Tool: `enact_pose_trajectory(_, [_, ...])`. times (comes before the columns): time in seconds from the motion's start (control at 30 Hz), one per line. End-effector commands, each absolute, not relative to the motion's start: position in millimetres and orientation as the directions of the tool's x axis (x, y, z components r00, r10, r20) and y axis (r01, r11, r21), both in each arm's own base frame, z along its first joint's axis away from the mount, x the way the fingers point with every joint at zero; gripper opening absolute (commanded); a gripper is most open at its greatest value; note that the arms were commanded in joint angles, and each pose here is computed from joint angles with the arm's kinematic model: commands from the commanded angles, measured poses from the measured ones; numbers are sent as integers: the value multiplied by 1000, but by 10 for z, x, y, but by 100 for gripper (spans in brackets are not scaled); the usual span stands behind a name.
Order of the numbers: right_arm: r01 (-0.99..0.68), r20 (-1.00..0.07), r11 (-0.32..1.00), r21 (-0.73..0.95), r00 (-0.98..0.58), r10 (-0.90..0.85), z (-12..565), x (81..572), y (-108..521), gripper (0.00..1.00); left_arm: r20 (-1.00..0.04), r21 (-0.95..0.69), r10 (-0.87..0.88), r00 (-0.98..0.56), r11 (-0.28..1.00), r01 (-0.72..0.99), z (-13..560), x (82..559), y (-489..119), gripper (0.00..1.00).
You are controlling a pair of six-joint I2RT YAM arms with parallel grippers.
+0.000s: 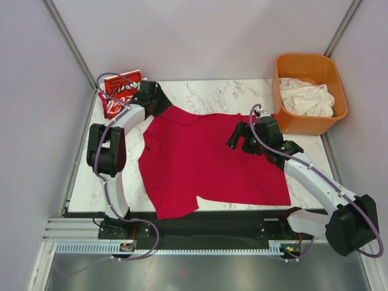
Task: Fold and stack the t-shirts
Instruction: Flatten the tshirt out
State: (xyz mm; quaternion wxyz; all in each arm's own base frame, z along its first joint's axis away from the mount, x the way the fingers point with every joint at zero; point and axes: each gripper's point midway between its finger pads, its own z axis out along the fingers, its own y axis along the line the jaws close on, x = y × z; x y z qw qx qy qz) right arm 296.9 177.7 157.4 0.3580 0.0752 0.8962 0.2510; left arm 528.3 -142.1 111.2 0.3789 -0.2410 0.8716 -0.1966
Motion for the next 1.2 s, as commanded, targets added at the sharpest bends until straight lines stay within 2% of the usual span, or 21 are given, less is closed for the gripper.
enact_pose_trajectory(0.0, [-61, -616, 876, 478, -734, 285, 1534, 2961, 1757, 97, -594, -541, -543, -594, 816, -205, 1183, 5478, -1521, 64])
enact_pose_trajectory(0.5, [-51, -595, 904, 425, -768, 237, 1296, 3019, 1750, 98, -546, -504, -562, -621, 813, -293, 642, 5520, -1420, 64])
enact_pose_trajectory(1.17, [-41, -583, 911, 411, -780, 228, 1192, 3046, 1746, 98, -524, -481, -584, -620, 804, -350, 495, 5325, -1331, 62])
